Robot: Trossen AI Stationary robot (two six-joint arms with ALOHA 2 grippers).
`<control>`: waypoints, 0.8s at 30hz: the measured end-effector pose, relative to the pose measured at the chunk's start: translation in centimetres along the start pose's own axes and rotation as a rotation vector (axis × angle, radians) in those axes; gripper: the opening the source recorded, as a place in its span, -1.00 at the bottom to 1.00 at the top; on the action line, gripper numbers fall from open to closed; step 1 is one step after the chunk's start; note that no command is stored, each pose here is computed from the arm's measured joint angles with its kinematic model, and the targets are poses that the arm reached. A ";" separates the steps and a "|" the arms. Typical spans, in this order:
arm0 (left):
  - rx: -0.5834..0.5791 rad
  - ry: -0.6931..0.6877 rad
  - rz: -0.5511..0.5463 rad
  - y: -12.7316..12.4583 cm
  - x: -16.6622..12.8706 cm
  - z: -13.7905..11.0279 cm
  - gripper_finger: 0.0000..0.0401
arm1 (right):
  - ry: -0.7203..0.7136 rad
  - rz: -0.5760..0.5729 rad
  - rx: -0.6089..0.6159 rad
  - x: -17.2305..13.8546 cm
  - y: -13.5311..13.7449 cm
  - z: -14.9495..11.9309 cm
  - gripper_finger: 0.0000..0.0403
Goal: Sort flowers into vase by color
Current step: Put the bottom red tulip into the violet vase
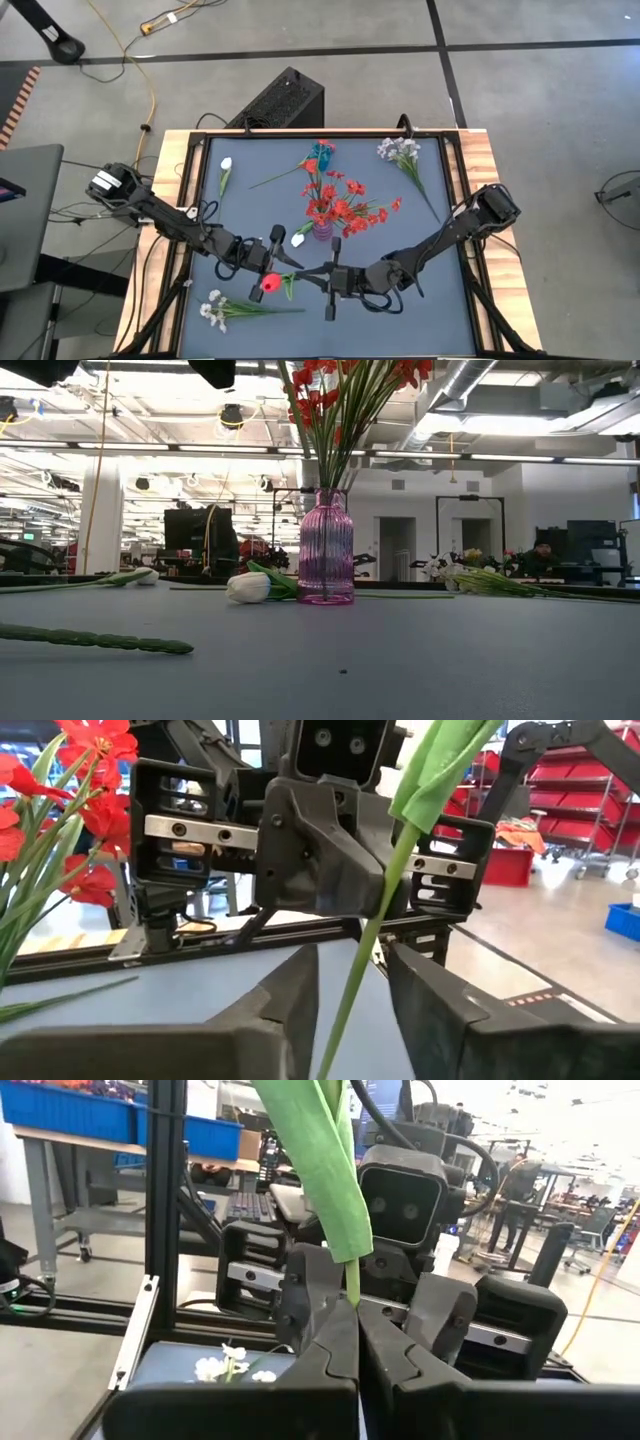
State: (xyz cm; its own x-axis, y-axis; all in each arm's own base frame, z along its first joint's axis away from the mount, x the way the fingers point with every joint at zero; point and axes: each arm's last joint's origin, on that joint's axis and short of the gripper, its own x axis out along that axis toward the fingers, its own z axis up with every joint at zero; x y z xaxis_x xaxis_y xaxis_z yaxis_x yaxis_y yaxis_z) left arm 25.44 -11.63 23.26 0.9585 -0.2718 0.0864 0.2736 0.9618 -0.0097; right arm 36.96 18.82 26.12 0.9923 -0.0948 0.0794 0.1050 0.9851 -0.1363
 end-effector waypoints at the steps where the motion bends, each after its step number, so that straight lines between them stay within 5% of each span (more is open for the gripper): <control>1: -0.001 -0.002 0.001 0.0 0.0 0.0 -0.56 | 0.000 0.000 0.000 0.0 0.0 0.0 -0.89; 6: 0.002 -0.004 0.021 0.0 0.0 0.0 -0.93 | 0.001 -0.001 0.012 0.0 0.0 0.0 -0.81; 13: 0.000 -0.013 0.036 0.5 0.1 0.1 -0.99 | 0.002 -0.012 0.029 0.0 0.0 0.0 -0.64; 18: -0.019 -0.014 0.062 0.9 0.1 0.1 -0.99 | 0.023 -0.071 0.020 -0.3 0.0 0.2 -0.30; 24: -0.026 0.005 0.097 1.8 0.1 0.1 -1.00 | 0.218 -0.082 -0.081 -3.0 0.3 1.3 0.20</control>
State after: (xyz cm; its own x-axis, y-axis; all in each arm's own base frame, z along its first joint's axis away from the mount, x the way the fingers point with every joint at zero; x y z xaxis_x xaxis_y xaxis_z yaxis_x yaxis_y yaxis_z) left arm 25.98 -9.96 23.37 0.9810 -0.1771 0.0790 0.1810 0.9825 -0.0440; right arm 33.95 19.56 27.11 0.9699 -0.2116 -0.1204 0.1822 0.9589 -0.2174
